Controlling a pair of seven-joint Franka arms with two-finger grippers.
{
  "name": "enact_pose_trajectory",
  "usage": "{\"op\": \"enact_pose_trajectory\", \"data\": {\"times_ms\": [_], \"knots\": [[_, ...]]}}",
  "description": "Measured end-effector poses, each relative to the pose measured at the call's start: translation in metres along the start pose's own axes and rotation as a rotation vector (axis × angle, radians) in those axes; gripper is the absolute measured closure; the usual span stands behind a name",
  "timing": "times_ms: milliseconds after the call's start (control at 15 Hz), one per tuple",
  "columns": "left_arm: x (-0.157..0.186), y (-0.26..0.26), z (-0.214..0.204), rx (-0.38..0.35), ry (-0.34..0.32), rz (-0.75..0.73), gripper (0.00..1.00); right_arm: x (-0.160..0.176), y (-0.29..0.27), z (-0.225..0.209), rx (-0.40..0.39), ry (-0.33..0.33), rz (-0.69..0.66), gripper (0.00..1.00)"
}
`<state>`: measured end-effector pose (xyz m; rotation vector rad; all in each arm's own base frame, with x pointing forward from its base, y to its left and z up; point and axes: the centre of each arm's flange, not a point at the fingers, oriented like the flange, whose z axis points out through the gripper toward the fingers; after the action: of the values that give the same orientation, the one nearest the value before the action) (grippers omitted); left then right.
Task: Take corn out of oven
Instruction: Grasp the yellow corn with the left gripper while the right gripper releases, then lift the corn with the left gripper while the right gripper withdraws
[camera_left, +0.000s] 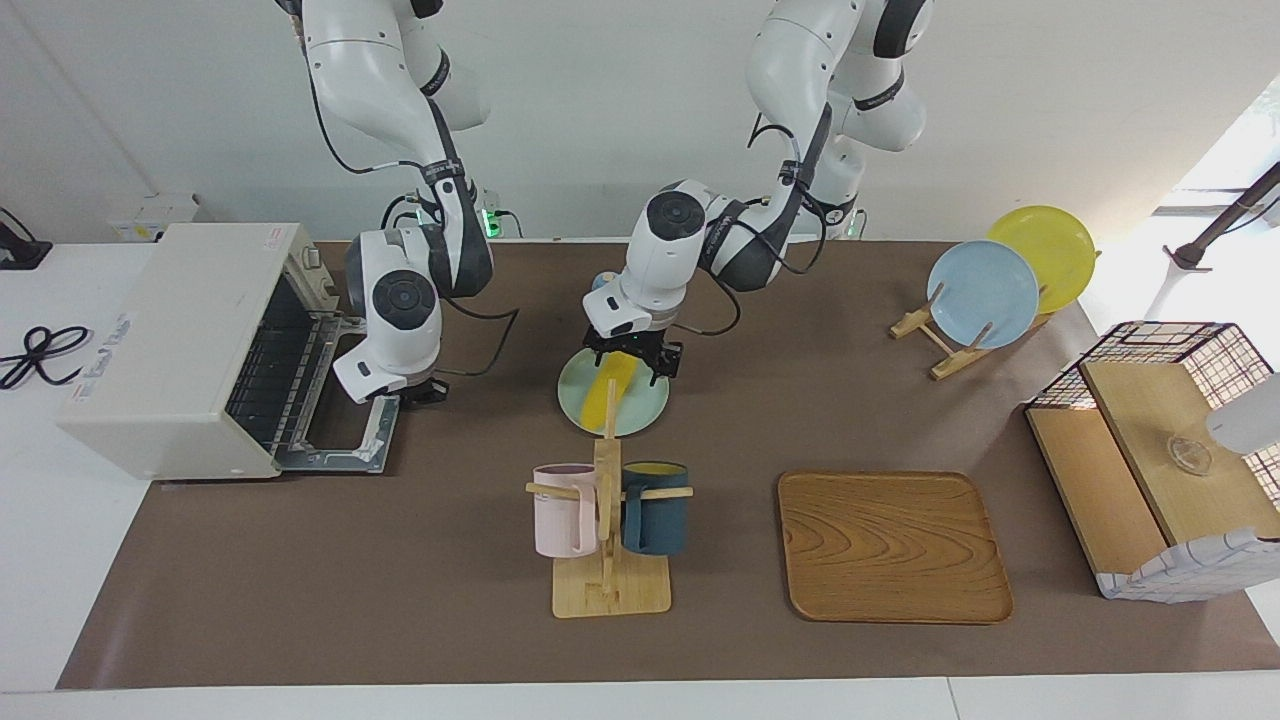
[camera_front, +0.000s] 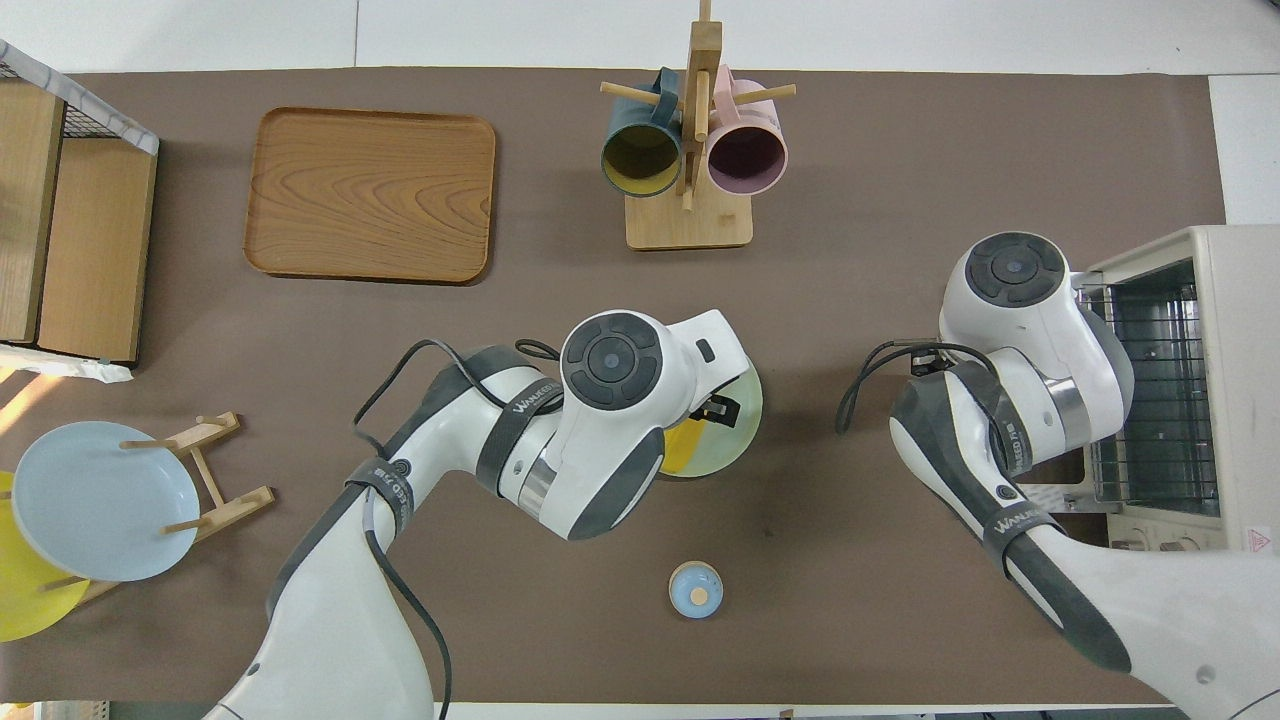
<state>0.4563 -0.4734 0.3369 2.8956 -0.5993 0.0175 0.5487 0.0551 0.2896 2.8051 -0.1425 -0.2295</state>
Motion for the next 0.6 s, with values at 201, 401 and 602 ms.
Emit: {"op": "enact_pose_trajectory", "data": {"times_ms": [201, 401, 602], "knots": [[-0.002, 0.006, 0.01, 0.003, -0.012, 0.01, 0.0, 0.002, 0.004, -0.023, -0.03, -0.038, -0.037, 0.99], [-0.002, 0.009, 0.012, 0.001, -0.002, 0.014, 0.0, 0.001, 0.029, -0.073, -0.057, -0.06, -0.076, 0.99], [-0.004, 0.012, 0.016, 0.002, -0.005, 0.019, 0.0, -0.004, 0.076, -0.109, -0.048, -0.036, -0.112, 0.99]]}}
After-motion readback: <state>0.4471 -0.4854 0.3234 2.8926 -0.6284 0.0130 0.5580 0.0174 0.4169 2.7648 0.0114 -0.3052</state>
